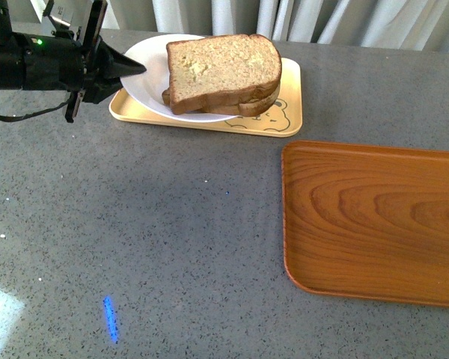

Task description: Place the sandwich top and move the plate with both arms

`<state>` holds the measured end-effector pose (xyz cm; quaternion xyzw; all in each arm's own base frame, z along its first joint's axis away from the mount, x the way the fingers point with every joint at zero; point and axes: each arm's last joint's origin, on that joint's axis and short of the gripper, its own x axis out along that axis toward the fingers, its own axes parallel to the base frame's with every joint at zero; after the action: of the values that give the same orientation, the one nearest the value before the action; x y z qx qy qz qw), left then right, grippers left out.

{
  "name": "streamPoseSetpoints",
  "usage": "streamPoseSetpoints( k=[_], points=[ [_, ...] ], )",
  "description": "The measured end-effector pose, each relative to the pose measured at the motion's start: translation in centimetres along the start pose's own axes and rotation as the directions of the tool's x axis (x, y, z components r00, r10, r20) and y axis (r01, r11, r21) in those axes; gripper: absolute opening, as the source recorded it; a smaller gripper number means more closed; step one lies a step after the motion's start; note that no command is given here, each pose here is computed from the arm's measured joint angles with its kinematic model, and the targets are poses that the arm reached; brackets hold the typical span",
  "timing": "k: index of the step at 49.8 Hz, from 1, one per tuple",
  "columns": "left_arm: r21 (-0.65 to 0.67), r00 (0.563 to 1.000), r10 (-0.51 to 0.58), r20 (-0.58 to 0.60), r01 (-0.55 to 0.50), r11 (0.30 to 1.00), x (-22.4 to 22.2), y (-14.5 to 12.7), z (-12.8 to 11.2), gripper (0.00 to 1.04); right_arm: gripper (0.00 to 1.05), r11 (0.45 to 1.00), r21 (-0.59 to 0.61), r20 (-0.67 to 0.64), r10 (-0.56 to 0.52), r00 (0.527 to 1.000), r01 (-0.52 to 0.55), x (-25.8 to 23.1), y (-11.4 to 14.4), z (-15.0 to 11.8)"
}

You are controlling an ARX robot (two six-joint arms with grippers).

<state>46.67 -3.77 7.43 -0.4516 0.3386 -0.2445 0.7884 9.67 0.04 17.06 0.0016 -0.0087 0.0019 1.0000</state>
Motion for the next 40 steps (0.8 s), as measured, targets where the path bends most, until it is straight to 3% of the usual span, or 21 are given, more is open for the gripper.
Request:
streamPoseSetpoints(
  k=[40],
  points=[
    [0.032,0.998,0.029,-0.048,-0.028,0.999,5.3,2.5,4.0,0.02,0.96,1.0,0.0,0.0,0.0,1.0,0.0,0.0,0.0,0.0]
  ],
)
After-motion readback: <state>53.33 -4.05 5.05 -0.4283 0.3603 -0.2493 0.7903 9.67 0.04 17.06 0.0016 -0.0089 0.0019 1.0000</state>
